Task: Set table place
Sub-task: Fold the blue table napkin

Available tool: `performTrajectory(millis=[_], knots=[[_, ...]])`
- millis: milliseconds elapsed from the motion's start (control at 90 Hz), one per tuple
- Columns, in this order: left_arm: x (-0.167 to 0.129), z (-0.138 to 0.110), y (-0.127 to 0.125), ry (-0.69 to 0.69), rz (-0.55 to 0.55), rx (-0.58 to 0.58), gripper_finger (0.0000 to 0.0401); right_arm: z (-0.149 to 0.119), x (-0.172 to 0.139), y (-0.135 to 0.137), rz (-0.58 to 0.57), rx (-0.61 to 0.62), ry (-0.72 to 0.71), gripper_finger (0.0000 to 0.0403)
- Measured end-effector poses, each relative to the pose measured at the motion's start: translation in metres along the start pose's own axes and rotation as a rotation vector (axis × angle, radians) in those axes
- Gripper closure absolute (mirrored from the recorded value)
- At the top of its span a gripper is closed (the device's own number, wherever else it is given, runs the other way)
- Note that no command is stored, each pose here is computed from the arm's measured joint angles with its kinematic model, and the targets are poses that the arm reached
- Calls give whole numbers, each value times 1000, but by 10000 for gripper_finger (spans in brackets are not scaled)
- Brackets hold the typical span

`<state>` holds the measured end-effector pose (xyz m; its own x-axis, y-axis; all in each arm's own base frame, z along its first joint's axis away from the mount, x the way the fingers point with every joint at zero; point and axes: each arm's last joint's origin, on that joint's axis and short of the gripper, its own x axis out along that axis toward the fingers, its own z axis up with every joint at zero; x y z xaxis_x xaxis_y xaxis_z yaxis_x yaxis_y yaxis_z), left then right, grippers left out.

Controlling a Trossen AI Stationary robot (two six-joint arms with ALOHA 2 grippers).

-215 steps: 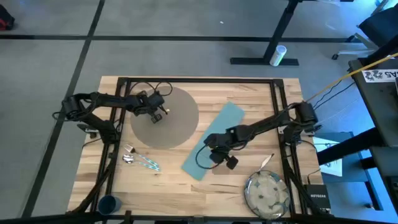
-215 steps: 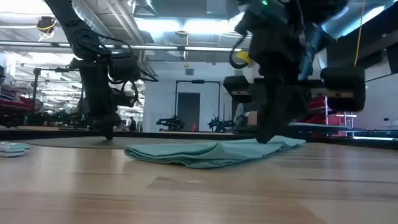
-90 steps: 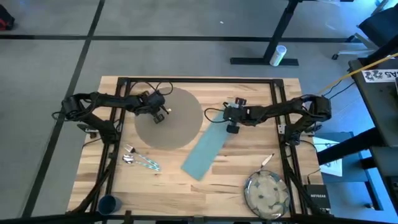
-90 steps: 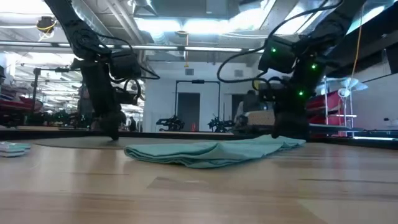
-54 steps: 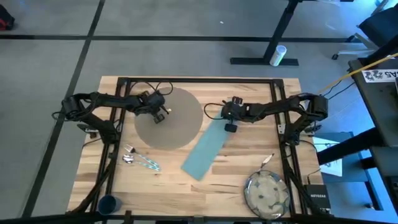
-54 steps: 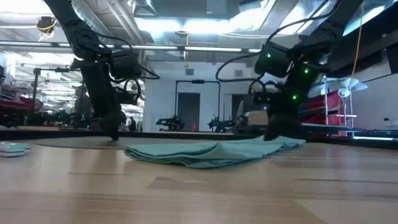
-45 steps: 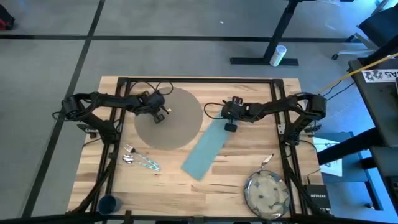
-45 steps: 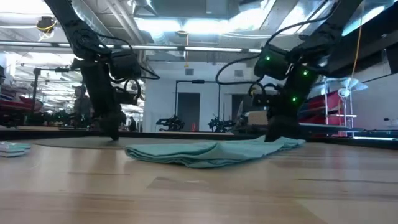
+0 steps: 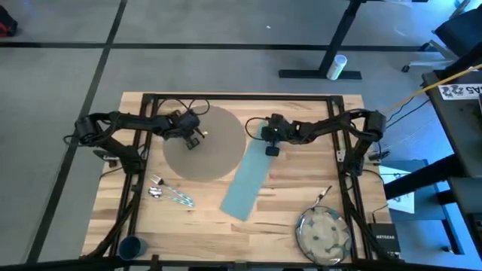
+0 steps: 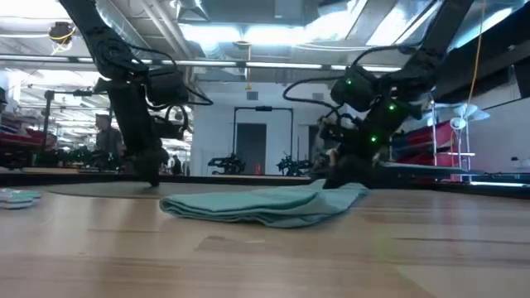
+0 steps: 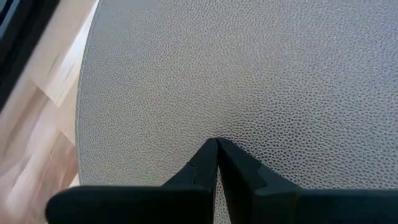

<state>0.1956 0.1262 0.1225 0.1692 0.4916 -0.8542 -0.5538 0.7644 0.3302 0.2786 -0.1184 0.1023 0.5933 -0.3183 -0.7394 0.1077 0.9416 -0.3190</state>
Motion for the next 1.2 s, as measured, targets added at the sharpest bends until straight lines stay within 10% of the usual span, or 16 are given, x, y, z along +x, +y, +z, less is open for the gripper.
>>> performTrajectory(millis=[411,778,1200], knots=[[0,0,0,2,-1,4,401,13,-27,-2,129,-2,-91,403],[-5,1,-13,-18,-22,54,401,44,-53,107,528,-290,-258,403],[-3,1,-7,-16,-22,30,401,50,-60,154,499,-322,-309,403]])
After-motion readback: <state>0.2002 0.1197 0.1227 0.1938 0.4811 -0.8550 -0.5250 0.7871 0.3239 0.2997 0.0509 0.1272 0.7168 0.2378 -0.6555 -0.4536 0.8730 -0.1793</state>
